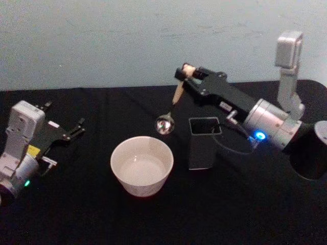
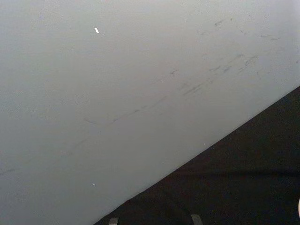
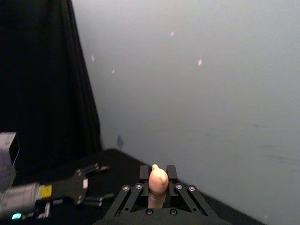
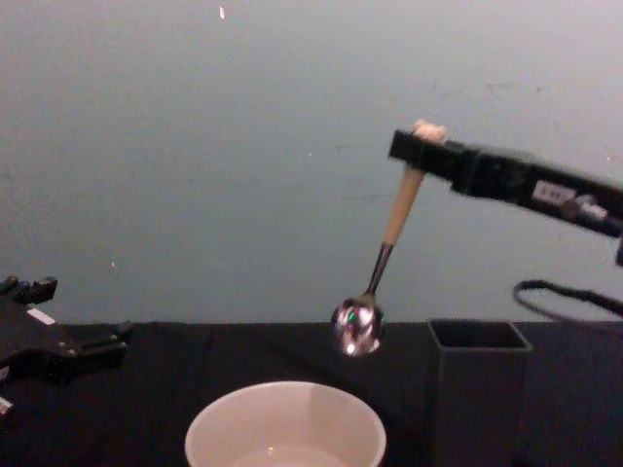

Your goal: Pick up the stirring spoon with one hand, stir inside the cup, then place it back in its original position.

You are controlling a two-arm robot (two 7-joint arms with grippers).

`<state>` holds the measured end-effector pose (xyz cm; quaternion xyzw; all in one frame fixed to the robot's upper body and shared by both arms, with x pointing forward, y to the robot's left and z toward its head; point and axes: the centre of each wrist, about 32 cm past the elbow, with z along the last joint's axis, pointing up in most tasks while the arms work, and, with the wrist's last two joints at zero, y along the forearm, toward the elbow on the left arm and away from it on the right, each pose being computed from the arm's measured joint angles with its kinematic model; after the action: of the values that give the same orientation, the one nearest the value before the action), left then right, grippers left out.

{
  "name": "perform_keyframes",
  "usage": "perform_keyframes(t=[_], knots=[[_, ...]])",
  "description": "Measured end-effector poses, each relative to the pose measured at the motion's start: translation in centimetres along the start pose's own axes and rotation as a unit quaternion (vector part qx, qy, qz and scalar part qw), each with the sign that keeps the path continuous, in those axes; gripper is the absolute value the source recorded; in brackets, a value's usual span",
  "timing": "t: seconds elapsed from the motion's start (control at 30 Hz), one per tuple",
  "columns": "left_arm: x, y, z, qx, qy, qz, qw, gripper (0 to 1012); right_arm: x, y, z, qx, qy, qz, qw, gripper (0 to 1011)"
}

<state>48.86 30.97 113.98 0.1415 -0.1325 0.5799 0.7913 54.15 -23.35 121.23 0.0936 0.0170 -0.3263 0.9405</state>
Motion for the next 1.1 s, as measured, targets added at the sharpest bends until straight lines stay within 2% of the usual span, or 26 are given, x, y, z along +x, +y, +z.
perform_keyframes(t=[0.4,0.63,0.9,1.1], knots=[[0.00,0.00,0.00,0.000,0.000,0.000,1.0000,1001,-1.1,1.2,-1.9,-0.055,-0.031,0.055,0.9965,217],[0.00,0.00,0.00,0.000,0.000,0.000,1.0000,1001,-2.3,1.6,-3.0,-0.089,-0.068,0.102,0.9884,217],[0.00,0.00,0.00,0.000,0.000,0.000,1.0000,1001,-3.0,2.1,-3.5,-0.100,-0.080,0.126,0.9838,217],[0.00,0.00,0.00,0.000,0.000,0.000,1.0000,1001,-3.4,2.8,-3.6,-0.100,-0.080,0.133,0.9828,217]])
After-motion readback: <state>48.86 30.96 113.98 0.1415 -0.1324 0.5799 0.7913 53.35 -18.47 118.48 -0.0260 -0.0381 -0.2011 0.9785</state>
